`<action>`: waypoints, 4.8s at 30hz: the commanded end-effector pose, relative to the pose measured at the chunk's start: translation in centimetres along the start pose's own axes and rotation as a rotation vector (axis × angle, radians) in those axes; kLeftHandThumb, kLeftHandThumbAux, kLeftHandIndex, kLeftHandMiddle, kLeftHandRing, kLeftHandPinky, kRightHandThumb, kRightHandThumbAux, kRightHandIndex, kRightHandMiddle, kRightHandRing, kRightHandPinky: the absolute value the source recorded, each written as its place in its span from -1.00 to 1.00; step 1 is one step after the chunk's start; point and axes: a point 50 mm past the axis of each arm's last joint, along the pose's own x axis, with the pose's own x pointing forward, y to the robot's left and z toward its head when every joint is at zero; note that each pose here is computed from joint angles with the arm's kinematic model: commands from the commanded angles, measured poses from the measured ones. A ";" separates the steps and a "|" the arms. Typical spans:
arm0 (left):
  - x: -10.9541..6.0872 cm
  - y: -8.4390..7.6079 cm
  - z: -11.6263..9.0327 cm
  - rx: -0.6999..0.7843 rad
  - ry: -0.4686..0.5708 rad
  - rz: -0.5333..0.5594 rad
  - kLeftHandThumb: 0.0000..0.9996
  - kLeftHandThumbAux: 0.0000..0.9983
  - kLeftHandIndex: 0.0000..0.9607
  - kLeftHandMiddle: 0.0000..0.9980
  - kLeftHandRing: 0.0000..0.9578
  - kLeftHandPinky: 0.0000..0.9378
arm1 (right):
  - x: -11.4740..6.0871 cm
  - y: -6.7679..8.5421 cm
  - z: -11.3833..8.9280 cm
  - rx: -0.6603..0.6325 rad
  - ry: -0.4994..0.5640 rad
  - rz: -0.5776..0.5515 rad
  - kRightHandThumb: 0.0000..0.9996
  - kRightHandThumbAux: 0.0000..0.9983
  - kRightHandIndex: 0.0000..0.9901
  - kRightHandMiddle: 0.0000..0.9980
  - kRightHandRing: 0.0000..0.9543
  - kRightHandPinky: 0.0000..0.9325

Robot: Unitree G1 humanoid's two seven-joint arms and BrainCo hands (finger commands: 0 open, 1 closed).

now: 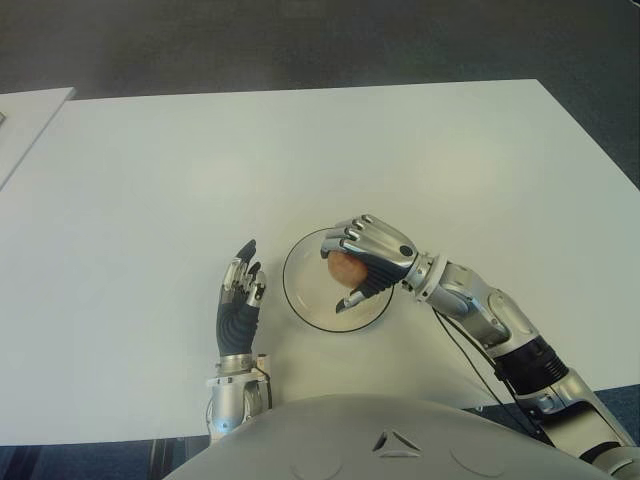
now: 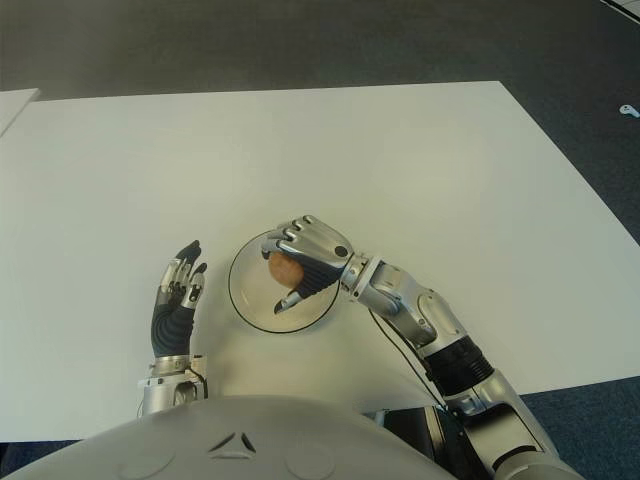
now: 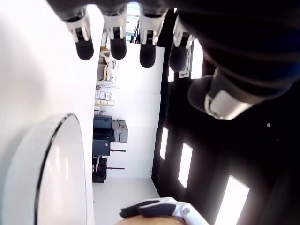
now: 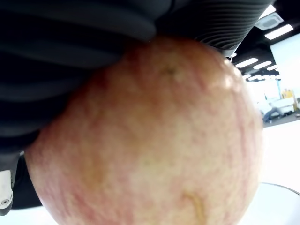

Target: Put the apples into the plate.

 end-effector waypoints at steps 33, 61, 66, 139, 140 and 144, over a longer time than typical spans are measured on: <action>-0.3 0.0 0.0 0.029 0.060 0.021 -0.65 -0.02 -0.71 -0.77 -0.85 -0.87 | -0.7 2.6 -0.1 -0.094 -0.104 0.060 -0.16 0.01 -0.46 -0.47 -0.54 -0.60; -0.3 -0.3 -0.1 0.018 0.057 -0.003 -0.64 0.07 -0.82 -0.84 -0.87 -0.87 | -0.6 2.8 -0.1 -0.145 -0.066 0.176 -0.96 -0.12 -1.00 -1.00 -1.00 -1.00; -0.3 -0.3 -0.1 0.025 0.049 -0.004 -0.64 0.06 -0.81 -0.84 -0.87 -0.87 | -0.7 2.8 -0.1 -0.141 -0.050 0.157 -0.99 -0.13 -1.00 -1.00 -1.00 -1.00; -0.1 -0.8 -0.9 -0.083 0.059 -0.001 -0.63 0.01 -0.74 -0.84 -0.88 -0.86 | 0.2 1.7 -1.0 0.260 0.083 0.014 -0.80 -0.50 -1.00 -1.00 -1.00 -1.00; -0.1 -0.8 -0.9 -0.082 0.059 -0.002 -0.63 0.01 -0.75 -0.85 -0.89 -0.87 | 0.3 1.7 -1.0 0.265 0.086 0.010 -0.79 -0.50 -1.00 -1.00 -1.00 -1.00; -0.1 -0.9 -1.0 -0.071 0.062 0.004 -0.63 0.01 -0.77 -0.88 -0.92 -0.89 | 0.4 1.9 -1.1 0.290 0.102 -0.004 -0.79 -0.51 -1.00 -1.00 -1.00 -1.00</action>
